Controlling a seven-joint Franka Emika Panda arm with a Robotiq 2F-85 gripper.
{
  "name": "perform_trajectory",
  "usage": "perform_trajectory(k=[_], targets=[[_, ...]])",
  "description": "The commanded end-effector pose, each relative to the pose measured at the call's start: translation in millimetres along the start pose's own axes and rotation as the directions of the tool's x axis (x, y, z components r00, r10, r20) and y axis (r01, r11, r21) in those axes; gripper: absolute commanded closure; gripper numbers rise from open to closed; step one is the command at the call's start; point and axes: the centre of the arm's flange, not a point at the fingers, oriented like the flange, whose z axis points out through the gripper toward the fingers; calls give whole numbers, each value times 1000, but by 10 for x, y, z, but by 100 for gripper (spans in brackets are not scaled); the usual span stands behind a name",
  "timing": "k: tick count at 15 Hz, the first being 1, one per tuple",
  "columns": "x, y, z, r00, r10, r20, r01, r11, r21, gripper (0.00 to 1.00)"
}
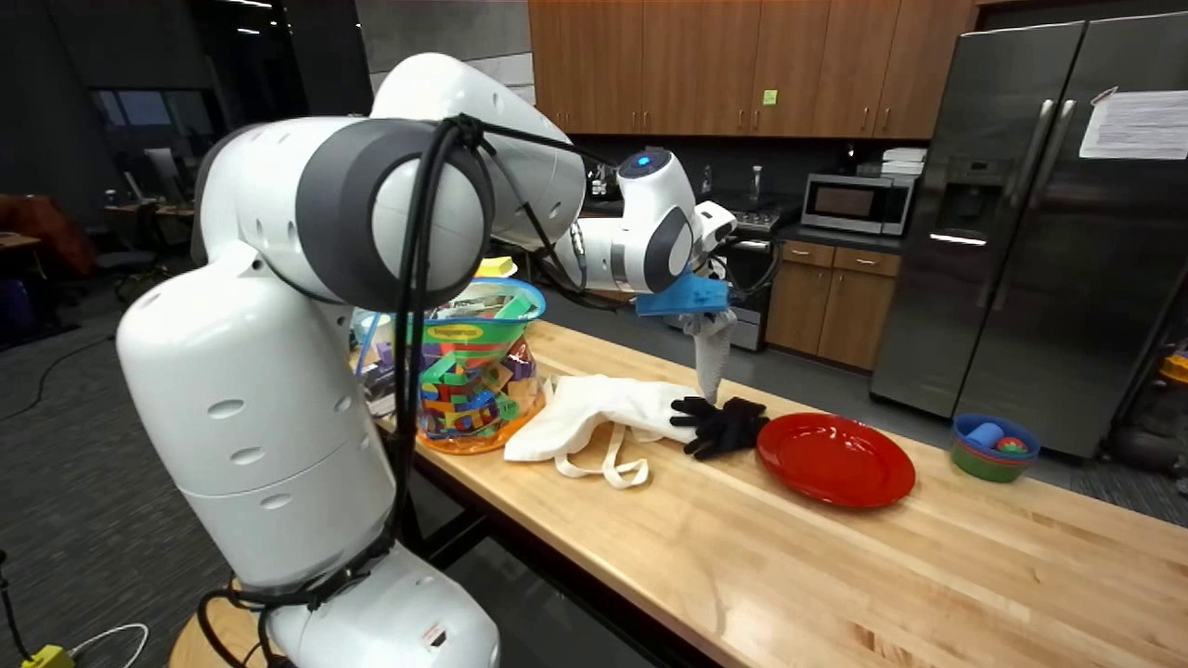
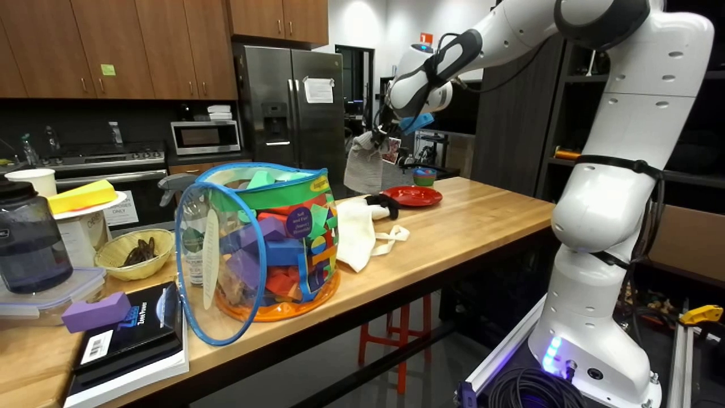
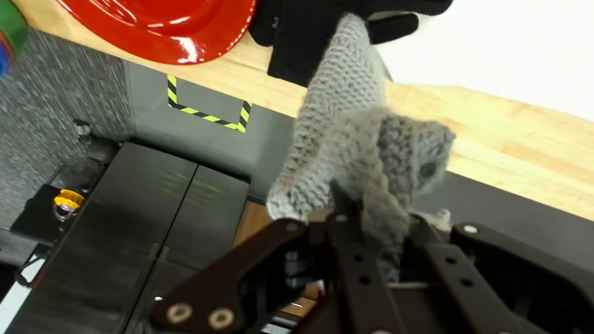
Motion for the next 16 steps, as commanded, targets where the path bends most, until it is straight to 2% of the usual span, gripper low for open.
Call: perform_trajectory(k=[1, 4, 7, 12, 16], targets=[[-20, 83, -120, 1000, -17, 5, 17, 1000, 3, 96], [-233, 571, -63, 997, 65, 36, -63, 996, -56, 96], [-567, 1211, -34, 982, 175, 67, -165, 977, -137, 96], [-1333, 2193, -146, 931, 349, 106, -311, 911, -272, 96], [-1916, 2695, -262, 884, 450, 126, -382, 852, -359, 96]])
